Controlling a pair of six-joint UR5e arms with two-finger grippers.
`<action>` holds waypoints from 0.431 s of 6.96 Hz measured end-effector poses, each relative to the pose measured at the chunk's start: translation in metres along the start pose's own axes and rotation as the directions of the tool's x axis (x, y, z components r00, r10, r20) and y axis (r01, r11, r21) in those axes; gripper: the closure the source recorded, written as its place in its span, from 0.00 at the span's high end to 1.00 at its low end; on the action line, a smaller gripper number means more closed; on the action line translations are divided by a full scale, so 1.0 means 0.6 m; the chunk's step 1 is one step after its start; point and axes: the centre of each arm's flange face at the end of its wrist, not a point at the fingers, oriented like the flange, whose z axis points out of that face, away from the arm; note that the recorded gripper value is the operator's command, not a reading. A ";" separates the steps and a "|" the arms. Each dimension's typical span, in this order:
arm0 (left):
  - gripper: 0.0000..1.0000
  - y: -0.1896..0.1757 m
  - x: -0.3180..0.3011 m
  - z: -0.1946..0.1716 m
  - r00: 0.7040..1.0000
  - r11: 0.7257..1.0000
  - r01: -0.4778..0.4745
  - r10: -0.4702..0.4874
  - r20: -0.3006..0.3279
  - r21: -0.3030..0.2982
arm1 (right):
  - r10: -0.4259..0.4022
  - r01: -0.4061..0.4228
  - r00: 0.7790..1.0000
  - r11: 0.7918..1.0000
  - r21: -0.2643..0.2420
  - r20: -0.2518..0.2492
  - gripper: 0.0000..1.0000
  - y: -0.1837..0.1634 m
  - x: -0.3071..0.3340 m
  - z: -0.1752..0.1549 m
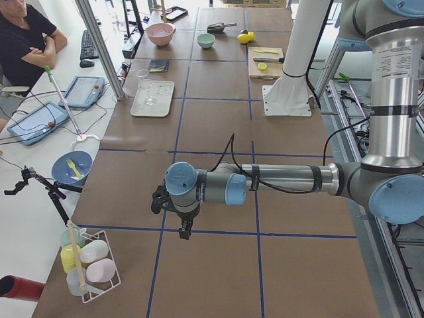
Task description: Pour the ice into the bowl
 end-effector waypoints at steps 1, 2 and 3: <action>1.00 -0.001 0.001 0.000 1.000 1.000 -0.001 0.001 0.000 0.000 | -0.001 0.001 1.000 1.000 0.002 -0.001 1.00 0.000 -0.001 -0.001; 1.00 -0.002 0.002 -0.001 1.000 1.000 -0.003 0.003 0.000 0.002 | -0.004 0.004 1.000 1.000 0.004 -0.001 1.00 0.000 -0.003 -0.003; 1.00 -0.006 0.008 -0.007 1.000 1.000 -0.009 0.009 0.001 0.009 | -0.009 0.009 1.000 1.000 0.011 0.005 1.00 0.004 -0.009 -0.008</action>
